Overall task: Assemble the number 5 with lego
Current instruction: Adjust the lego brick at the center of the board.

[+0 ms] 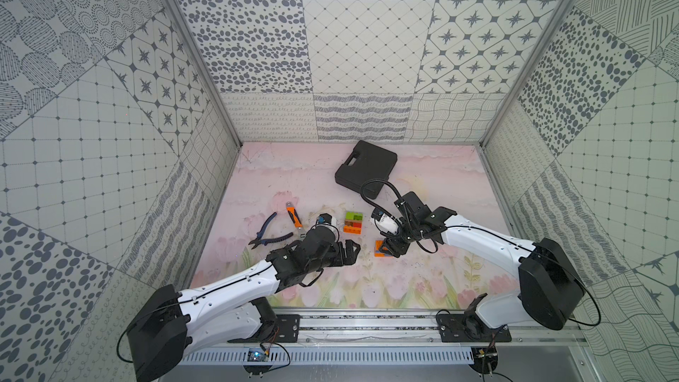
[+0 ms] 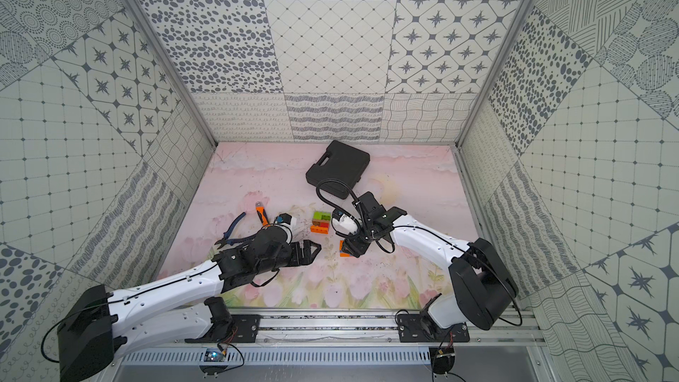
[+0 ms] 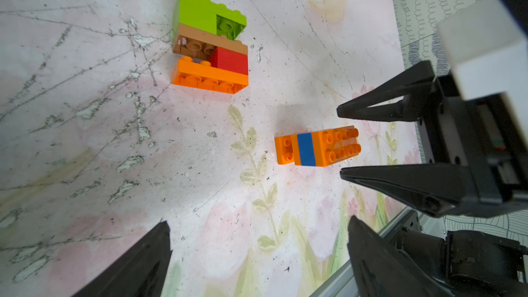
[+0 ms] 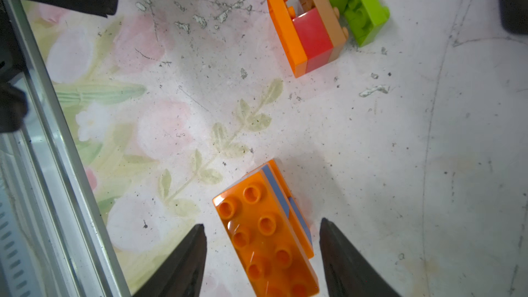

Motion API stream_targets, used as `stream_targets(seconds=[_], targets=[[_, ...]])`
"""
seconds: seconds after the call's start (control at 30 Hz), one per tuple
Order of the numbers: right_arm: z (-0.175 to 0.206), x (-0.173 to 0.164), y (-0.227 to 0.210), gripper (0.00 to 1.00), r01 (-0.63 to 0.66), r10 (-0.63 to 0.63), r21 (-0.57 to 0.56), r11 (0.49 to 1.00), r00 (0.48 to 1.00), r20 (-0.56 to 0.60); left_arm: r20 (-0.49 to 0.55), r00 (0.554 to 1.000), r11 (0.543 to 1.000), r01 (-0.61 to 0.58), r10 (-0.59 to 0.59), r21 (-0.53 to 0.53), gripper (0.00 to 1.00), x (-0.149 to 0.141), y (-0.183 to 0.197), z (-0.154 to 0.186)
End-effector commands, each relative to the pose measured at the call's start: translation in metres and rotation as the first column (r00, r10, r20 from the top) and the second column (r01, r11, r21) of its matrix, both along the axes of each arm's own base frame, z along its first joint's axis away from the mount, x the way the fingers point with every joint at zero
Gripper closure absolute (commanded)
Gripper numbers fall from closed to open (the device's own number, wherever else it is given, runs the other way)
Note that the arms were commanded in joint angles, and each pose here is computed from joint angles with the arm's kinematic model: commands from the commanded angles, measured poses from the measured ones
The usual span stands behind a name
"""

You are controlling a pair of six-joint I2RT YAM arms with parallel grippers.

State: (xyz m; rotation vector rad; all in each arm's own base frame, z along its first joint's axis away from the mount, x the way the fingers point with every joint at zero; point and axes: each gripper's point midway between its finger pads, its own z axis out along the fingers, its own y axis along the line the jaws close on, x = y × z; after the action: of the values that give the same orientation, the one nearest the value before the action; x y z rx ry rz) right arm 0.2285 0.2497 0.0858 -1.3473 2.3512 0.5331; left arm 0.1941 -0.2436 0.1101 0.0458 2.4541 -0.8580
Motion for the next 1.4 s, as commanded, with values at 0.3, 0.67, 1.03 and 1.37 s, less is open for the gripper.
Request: stream_targets(seconds=[0.3,0.67,1.03,1.37], targets=[[-0.012,0.003,0.011,0.49,-0.01,0.009,-0.02,1.0,0.999,-0.047,0.025,1.0,1.0,-0.014,0.015,-0.011,0.0,0.003,-0.001,0.004],[-0.017,0.001,0.011,0.66,0.032,-0.035,-0.029,0.999,0.994,-0.106,0.023,1.0,1.0,-0.015,0.015,-0.008,0.0,0.003,-0.001,0.003],[0.0,-0.015,0.032,0.69,-0.017,0.037,0.106,0.994,0.982,-0.187,0.045,0.998,0.999,-0.046,0.046,0.005,0.0,0.006,0.007,0.008],[0.004,-0.02,0.051,0.69,-0.073,0.118,0.203,0.976,0.968,-0.221,0.142,0.981,0.989,-0.142,0.136,0.036,0.0,0.007,0.043,0.025]])
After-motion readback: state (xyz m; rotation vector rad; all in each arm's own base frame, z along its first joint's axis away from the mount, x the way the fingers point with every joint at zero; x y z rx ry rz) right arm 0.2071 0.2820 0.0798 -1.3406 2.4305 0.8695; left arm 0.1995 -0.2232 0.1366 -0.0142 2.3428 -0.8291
